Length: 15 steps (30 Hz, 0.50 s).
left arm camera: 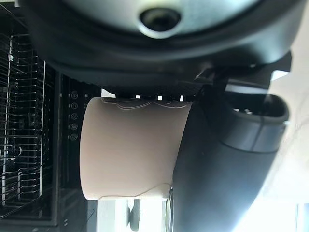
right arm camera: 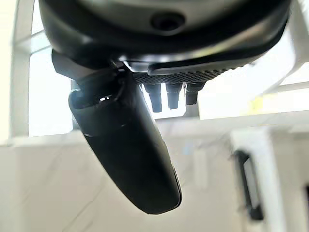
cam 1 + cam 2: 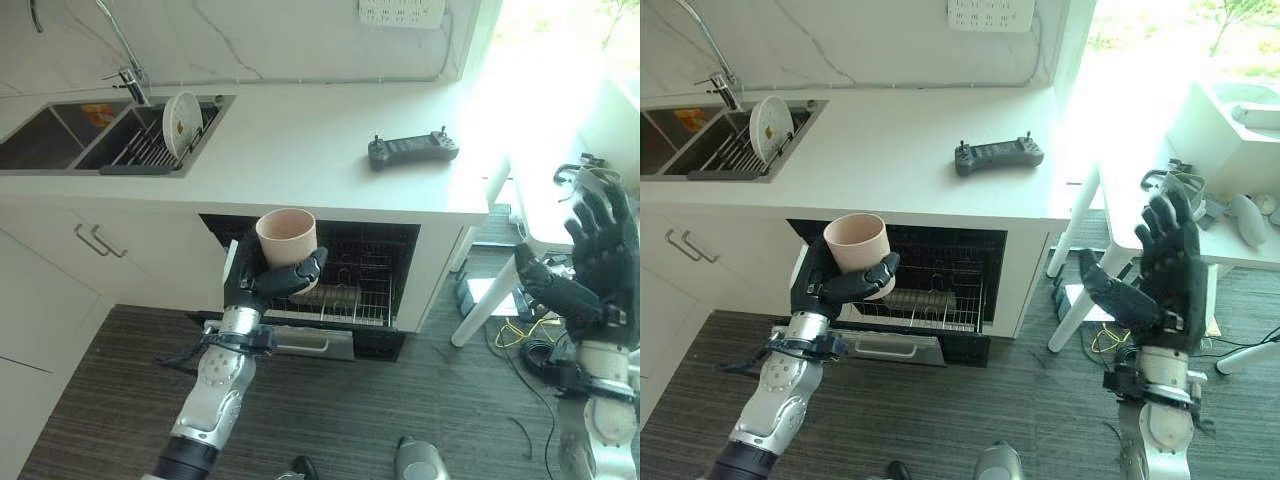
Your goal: Place the dishes in the dishwasher.
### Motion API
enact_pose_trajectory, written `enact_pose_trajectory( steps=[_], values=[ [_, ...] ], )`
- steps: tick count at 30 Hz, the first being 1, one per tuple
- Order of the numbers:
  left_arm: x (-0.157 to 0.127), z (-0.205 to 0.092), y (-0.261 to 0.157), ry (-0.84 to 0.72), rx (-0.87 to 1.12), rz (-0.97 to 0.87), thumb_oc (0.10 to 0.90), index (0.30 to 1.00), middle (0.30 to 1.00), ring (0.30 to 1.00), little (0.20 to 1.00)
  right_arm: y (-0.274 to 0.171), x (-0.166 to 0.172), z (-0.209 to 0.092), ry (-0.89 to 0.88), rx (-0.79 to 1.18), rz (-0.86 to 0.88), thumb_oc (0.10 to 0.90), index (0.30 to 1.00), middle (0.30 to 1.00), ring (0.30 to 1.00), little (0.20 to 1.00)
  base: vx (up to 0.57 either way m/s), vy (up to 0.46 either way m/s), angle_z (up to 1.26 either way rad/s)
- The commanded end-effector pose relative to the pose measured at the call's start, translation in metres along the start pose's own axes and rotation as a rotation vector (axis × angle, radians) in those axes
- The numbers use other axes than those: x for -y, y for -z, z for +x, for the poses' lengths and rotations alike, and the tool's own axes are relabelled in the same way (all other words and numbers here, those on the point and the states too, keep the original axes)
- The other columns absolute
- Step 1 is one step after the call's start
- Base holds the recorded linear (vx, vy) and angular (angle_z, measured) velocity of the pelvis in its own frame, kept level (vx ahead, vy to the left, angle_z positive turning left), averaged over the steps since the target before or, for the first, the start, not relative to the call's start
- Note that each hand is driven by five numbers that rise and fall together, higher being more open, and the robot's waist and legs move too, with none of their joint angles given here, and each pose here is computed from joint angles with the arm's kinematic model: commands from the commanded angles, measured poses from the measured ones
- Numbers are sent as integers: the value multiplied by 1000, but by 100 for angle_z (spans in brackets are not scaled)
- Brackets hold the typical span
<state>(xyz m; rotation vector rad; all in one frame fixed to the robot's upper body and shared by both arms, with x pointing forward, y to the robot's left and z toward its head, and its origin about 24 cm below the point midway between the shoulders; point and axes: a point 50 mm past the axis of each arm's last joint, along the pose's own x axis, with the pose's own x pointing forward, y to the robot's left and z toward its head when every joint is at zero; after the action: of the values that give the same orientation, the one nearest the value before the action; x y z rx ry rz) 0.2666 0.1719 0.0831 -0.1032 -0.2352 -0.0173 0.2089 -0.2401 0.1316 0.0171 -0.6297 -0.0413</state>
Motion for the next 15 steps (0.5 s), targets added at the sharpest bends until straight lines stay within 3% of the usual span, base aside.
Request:
enact_pose_trajectory(
  steps=[1, 3, 5, 15],
  values=[
    [7, 19, -53, -1, 334, 63, 400, 300, 300, 300, 300, -20, -9, 20, -147, 149, 29, 800, 900, 900, 900, 900, -65, -47, 12],
    [16, 21, -51, -8, 359, 135, 400, 300, 300, 300, 300, -13, -39, 30, -324, 98, 133, 800, 900, 900, 900, 900, -55, -66, 20],
    [19, 16, -53, -17, 397, 186, 400, 300, 300, 300, 300, -8, -55, 33, -386, 73, 198, 800, 900, 900, 900, 900, -35, -47, 34],
    [25, 14, -58, -100, 558, 383, 400, 300, 300, 300, 300, 11, -105, 36, -493, -60, 436, 800, 900, 900, 900, 900, -38, -37, 27]
  ],
)
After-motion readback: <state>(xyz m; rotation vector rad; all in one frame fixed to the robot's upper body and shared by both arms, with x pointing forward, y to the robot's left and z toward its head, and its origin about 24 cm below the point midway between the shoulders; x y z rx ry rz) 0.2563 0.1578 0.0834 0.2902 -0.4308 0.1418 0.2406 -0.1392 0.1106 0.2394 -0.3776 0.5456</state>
